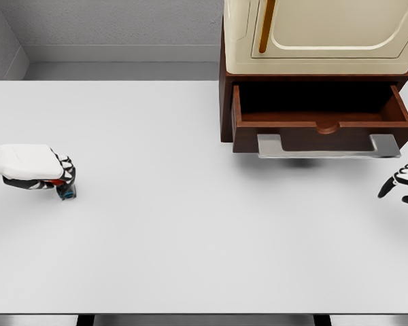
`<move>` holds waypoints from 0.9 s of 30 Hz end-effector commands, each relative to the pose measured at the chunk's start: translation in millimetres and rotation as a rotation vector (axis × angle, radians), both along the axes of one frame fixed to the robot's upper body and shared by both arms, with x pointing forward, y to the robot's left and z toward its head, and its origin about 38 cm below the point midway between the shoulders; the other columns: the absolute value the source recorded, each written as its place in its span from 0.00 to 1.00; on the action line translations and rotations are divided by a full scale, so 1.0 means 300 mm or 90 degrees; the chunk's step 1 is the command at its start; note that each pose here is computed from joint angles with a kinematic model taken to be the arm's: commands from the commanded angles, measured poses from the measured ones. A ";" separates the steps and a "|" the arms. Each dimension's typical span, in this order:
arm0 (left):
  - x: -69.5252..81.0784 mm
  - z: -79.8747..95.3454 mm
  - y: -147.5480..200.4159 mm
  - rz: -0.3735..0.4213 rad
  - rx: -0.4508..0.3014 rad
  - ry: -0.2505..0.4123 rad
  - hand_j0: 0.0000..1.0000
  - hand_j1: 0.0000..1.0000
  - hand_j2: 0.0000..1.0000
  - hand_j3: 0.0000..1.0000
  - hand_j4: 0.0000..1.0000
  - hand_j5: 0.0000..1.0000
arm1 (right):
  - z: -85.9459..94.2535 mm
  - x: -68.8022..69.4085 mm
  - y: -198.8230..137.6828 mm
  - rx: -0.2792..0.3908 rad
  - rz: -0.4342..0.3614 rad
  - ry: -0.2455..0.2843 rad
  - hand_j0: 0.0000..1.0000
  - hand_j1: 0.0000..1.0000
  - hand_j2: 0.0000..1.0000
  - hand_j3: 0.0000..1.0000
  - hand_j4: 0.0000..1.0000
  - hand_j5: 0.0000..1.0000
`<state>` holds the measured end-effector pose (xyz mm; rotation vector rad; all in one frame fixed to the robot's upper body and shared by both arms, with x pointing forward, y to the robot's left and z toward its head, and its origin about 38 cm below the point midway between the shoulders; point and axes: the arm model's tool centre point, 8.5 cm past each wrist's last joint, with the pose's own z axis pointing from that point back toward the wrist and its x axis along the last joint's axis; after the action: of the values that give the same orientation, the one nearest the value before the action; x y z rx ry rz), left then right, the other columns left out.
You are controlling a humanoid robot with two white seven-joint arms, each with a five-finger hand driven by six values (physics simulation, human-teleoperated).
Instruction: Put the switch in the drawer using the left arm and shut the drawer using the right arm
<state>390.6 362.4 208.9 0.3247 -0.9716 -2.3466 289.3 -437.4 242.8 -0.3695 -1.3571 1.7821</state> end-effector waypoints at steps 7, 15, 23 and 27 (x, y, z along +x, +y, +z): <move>-0.003 0.077 -0.098 -0.055 -0.022 -0.033 0.35 0.35 0.35 0.35 0.35 0.35 | 0.041 0.014 -0.002 0.008 0.000 -0.017 0.58 0.58 0.58 0.58 0.58 0.58; 0.017 0.170 -0.329 -0.164 -0.080 -0.090 0.35 0.35 0.35 0.35 0.35 0.35 | 0.039 0.014 -0.001 0.008 0.001 -0.016 0.57 0.57 0.57 0.57 0.57 0.57; 0.051 0.273 -0.492 -0.231 -0.122 -0.144 0.35 0.35 0.35 0.35 0.35 0.35 | 0.039 0.014 -0.001 0.007 0.001 -0.015 0.58 0.58 0.58 0.58 0.58 0.58; 0.058 0.318 -0.574 -0.264 -0.150 -0.162 0.35 0.35 0.35 0.35 0.35 0.35 | 0.037 0.014 0.000 0.008 0.002 -0.014 0.58 0.58 0.58 0.58 0.58 0.58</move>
<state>408.7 203.0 304.2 0.3940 -1.5023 -2.5642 293.3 -437.5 253.6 -0.3858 -1.3806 1.7817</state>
